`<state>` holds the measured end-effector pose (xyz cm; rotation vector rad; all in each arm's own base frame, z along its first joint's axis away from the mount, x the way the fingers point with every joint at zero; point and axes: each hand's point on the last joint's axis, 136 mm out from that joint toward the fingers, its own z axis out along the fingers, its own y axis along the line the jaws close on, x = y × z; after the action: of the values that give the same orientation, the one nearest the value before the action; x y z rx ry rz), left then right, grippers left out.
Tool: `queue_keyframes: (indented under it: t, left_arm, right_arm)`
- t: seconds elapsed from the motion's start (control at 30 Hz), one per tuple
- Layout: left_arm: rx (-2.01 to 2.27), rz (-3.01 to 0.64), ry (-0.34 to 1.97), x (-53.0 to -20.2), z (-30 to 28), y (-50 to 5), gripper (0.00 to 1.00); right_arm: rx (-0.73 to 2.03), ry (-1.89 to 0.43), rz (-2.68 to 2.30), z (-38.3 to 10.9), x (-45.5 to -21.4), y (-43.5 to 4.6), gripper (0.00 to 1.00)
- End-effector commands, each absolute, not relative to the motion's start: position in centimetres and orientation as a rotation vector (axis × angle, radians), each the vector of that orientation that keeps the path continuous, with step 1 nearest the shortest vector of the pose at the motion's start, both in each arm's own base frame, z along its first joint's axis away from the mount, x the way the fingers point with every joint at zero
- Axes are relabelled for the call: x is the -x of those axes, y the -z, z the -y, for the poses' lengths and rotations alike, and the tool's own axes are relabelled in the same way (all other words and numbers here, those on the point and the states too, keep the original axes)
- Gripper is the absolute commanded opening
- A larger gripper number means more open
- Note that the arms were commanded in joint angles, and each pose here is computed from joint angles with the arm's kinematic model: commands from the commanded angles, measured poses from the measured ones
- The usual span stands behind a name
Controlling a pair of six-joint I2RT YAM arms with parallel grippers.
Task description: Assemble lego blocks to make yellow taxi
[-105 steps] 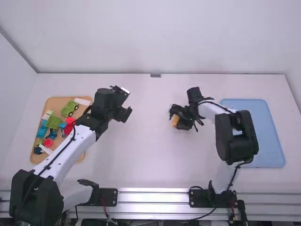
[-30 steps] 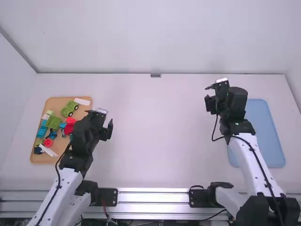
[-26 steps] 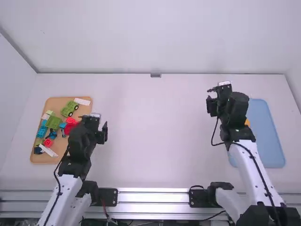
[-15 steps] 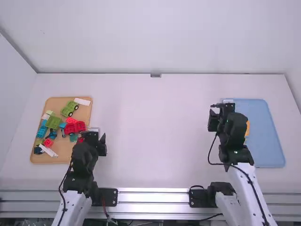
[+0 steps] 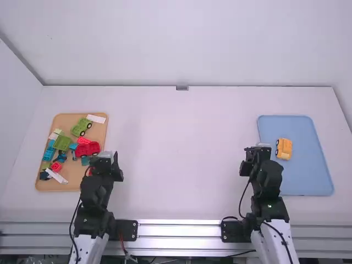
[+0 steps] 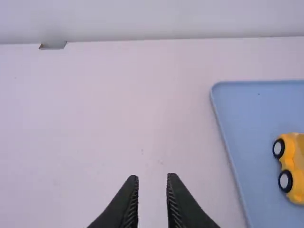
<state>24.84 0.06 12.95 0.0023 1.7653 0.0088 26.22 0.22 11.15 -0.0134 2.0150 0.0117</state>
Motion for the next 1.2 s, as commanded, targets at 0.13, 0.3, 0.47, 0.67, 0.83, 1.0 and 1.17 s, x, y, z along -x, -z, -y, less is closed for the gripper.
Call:
queue_keyframes:
  t: [0.13, 0.3, 0.47, 0.67, 0.83, 1.0, 1.17]
  left_arm:
    - [0.000, -1.693, 0.000, -24.6, 0.0, -14.4, 0.07]
    - [0.000, -1.676, 0.000, -24.6, 0.0, -14.8, 0.02]
    - [0.000, -1.676, 0.000, -24.6, 0.0, -14.8, 0.00]
    - [0.000, -1.676, 0.000, -24.6, 0.0, -14.8, 0.00]
    - [0.000, -1.676, 0.000, -24.6, 0.0, -14.8, 0.00]
    - [0.000, -1.676, 0.000, -24.6, 0.0, -14.8, 0.00]
    - [0.000, -1.676, 0.000, -24.6, 0.0, -14.8, 0.00]
  right_arm:
    - [0.010, -0.016, -2.014, -0.3, -24.8, -8.2, 0.02]
    - [0.010, -0.016, -1.970, -0.3, -24.6, -8.1, 0.00]
    - [0.011, -0.015, -1.898, -0.3, -24.8, -9.7, 0.00]
    - [0.011, -0.015, -1.829, -0.3, -24.8, -11.3, 0.00]
    - [0.012, -0.014, -1.770, -0.3, -24.8, -12.6, 0.00]
    - [0.012, -0.014, -1.710, -0.3, -24.7, -14.0, 0.00]
    - [0.012, -0.013, -1.676, -0.3, -24.6, -14.8, 0.00]
